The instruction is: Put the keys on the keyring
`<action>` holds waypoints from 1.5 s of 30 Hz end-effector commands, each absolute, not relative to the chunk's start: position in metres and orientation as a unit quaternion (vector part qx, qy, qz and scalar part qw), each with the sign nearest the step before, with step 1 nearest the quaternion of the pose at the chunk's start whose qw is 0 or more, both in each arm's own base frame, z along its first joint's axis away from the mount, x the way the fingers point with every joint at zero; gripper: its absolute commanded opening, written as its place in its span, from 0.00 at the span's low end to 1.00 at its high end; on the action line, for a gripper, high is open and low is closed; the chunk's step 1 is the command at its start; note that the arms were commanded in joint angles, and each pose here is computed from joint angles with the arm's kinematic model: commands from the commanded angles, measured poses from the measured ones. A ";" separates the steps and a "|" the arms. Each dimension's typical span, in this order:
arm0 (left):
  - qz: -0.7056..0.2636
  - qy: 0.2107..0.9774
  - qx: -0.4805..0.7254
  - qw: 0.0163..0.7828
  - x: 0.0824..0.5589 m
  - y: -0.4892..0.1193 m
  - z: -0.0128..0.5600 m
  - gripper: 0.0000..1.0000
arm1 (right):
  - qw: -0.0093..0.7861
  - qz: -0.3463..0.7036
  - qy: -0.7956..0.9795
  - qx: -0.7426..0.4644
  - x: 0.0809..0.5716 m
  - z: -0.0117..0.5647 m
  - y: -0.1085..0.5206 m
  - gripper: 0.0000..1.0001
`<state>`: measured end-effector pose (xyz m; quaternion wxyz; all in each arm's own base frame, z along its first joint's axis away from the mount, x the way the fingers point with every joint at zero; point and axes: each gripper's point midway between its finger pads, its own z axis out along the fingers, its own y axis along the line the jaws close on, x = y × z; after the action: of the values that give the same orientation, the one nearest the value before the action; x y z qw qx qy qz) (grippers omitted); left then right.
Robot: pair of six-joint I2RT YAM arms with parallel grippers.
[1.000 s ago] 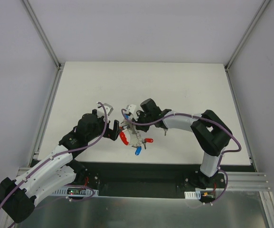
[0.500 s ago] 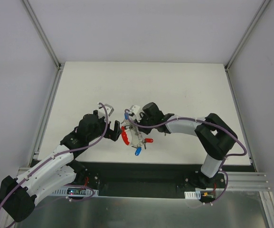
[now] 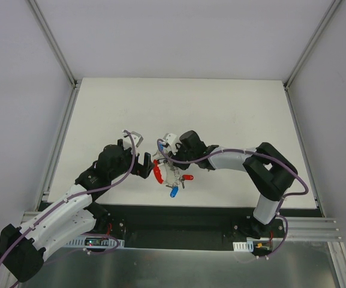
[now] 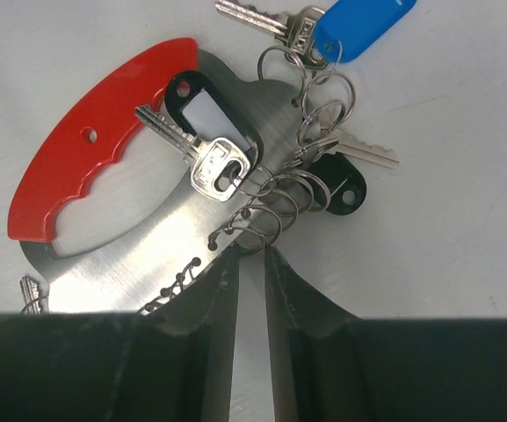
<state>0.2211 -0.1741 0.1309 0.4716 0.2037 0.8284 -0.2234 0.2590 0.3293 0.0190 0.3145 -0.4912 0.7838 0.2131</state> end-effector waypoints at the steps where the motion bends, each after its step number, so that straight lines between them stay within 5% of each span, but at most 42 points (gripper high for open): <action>1: -0.241 0.818 0.203 0.482 0.221 -0.178 0.138 0.98 | 0.302 0.220 0.780 -0.502 0.255 0.007 0.331 0.22; 6: -0.244 0.818 0.204 0.480 0.220 -0.179 0.137 0.98 | 0.303 0.226 0.777 -0.503 0.256 0.009 0.330 0.24; 12: -0.245 0.819 0.208 0.476 0.220 -0.181 0.136 0.98 | 0.311 0.232 0.774 -0.501 0.255 0.021 0.330 0.01; 24: -0.259 0.815 0.199 0.479 0.222 -0.185 0.138 0.98 | 0.336 0.239 0.775 -0.478 0.253 0.048 0.325 0.01; 32: -0.255 0.814 0.188 0.486 0.223 -0.182 0.139 0.98 | 0.352 0.214 0.795 -0.446 0.276 0.047 0.330 0.25; 45: -0.251 0.817 0.180 0.487 0.223 -0.179 0.137 0.98 | 0.320 0.199 0.805 -0.458 0.269 0.026 0.350 0.25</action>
<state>0.2162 -0.1813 0.1297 0.4678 0.1961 0.8241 -0.2519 0.2687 0.3361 0.0205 0.3173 -0.4573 0.8063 0.2001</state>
